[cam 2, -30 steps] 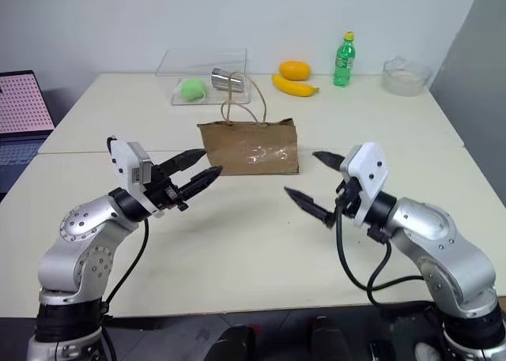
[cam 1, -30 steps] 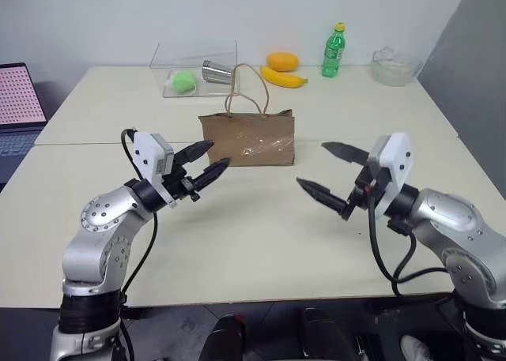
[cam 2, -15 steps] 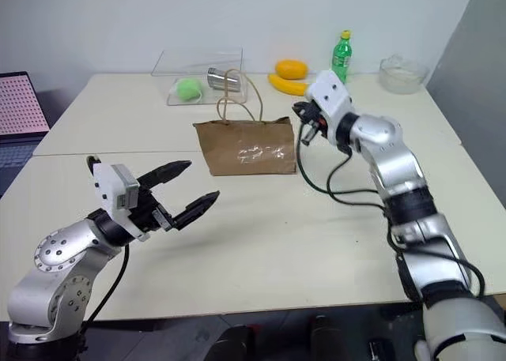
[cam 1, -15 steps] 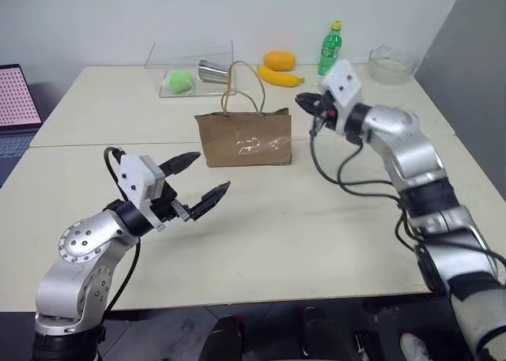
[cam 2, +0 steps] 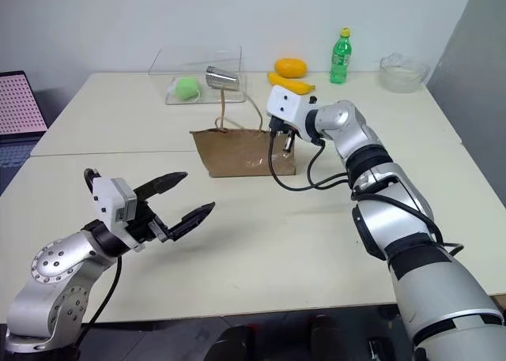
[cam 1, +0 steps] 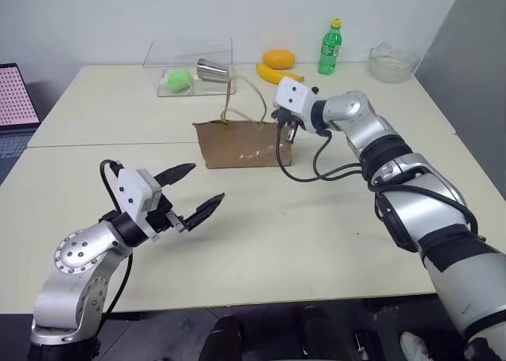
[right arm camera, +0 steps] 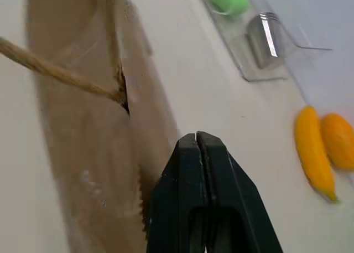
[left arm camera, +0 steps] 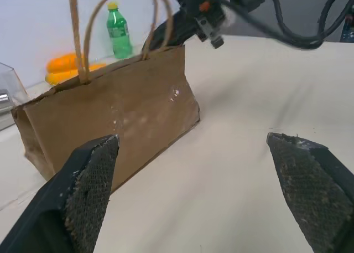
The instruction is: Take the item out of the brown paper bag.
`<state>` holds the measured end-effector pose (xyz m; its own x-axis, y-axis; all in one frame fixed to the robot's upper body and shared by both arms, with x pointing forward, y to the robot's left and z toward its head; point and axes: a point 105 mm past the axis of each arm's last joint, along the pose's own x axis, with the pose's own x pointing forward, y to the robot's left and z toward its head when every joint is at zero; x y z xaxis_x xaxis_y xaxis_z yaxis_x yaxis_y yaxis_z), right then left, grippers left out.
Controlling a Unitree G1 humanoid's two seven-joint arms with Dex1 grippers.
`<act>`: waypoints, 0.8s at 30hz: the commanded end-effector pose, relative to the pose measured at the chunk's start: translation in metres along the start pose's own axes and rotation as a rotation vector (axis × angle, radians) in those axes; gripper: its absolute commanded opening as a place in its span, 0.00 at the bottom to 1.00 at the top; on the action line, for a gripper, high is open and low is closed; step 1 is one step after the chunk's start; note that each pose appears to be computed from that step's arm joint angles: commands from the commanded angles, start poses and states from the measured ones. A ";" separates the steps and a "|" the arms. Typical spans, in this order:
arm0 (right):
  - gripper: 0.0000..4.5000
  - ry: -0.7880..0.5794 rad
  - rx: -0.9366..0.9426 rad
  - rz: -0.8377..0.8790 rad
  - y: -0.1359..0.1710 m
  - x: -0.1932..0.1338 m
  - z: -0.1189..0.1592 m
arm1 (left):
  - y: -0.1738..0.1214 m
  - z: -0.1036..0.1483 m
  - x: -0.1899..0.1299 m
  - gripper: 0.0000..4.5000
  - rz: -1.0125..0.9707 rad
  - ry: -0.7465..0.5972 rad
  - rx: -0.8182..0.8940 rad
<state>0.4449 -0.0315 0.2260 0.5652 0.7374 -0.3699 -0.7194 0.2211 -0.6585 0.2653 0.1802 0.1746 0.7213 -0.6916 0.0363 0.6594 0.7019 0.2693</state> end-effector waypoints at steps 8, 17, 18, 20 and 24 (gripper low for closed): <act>0.01 -0.124 -0.051 0.267 0.054 -0.019 -0.008 | -0.010 -0.001 -0.045 1.00 -0.078 0.143 0.063; 0.08 -0.281 0.015 0.171 0.073 -0.042 0.022 | -0.004 -0.007 -0.050 1.00 -0.143 0.207 0.149; 0.14 -0.296 0.035 0.169 0.076 -0.049 0.025 | -0.005 -0.008 -0.044 1.00 -0.171 0.200 0.175; 0.29 -0.311 0.079 0.159 0.084 -0.063 0.029 | -0.004 -0.009 -0.034 1.00 -0.211 0.180 0.221; 0.61 -0.302 0.182 0.157 0.111 -0.093 0.028 | -0.002 -0.018 -0.013 1.00 -0.299 0.155 0.332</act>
<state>0.3162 -0.0529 0.1908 0.3096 0.9106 -0.2738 -0.8702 0.1553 -0.4675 0.2559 0.1971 0.1586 0.5863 -0.7823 -0.2102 0.7575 0.4376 0.4844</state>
